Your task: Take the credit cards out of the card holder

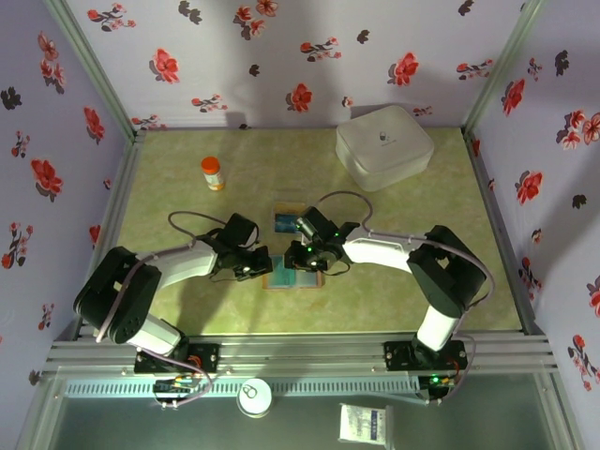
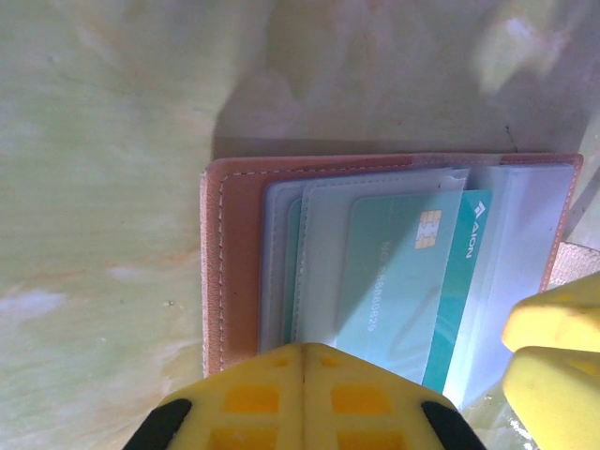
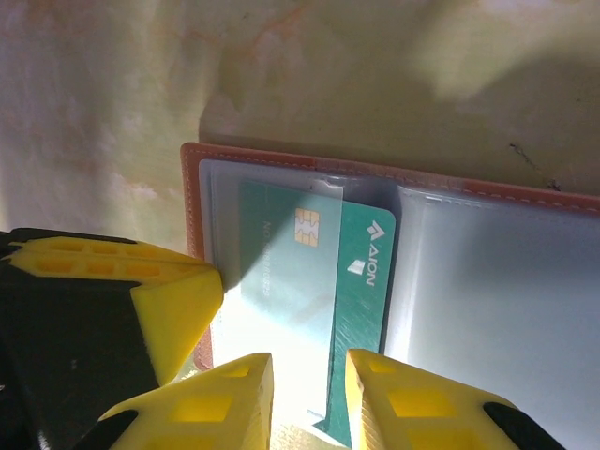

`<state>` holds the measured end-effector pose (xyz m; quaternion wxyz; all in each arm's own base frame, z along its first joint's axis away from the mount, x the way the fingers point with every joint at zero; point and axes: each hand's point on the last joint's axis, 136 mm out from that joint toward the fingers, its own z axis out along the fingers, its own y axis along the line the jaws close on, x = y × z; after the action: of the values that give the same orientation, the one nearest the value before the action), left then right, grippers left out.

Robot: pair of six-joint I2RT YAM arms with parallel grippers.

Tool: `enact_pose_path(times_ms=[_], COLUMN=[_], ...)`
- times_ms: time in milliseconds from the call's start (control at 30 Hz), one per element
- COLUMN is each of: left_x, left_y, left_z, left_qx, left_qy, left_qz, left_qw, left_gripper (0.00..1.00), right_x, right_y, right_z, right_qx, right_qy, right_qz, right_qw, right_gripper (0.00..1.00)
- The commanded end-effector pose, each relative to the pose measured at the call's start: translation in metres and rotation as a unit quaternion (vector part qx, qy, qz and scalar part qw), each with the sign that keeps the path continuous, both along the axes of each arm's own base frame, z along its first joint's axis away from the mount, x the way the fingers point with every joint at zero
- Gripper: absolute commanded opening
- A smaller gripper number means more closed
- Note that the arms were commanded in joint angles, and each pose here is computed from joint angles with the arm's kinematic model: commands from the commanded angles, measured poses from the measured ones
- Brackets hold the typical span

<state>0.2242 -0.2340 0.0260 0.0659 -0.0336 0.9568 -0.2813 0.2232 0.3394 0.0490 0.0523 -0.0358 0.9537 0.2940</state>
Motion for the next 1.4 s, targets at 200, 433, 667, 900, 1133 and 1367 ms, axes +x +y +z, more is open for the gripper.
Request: enact_pose_path(times_ms=[200,433,667,900,1133,1367], left_x=[0.003,0.006,0.004,0.0,-0.002,-0.003], left_y=[-0.008,-0.008,-0.013,-0.01,-0.003,-0.003], left_z=[0.003,0.021,0.016,-0.003,-0.011,-0.012], left_qx=[-0.009,-0.011,-0.006,0.017,0.034,0.036], left_qy=[0.004,-0.013,-0.007,0.007,0.012,0.015], left_qz=[-0.004,-0.003,-0.013,-0.015,-0.013,-0.013], left_qw=[1.0,1.0,1.0,1.0,0.999,0.999], left_gripper=[0.0,0.0,0.0,0.0,0.0,0.0], right_x=[0.004,0.004,0.004,0.003,0.003,0.003], right_y=[-0.002,-0.005,-0.004,-0.004,-0.005,-0.008], right_z=[-0.012,-0.014,-0.01,-0.014,-0.021,-0.024], right_qx=[-0.007,-0.012,-0.005,-0.006,-0.003,-0.01], right_qy=[0.009,0.009,0.007,0.01,0.018,0.019], right_qz=[0.006,0.004,0.004,0.004,0.001,-0.003], right_qw=[1.0,1.0,1.0,1.0,1.0,1.0], right_gripper=[0.27,0.27,0.27,0.27,0.27,0.27])
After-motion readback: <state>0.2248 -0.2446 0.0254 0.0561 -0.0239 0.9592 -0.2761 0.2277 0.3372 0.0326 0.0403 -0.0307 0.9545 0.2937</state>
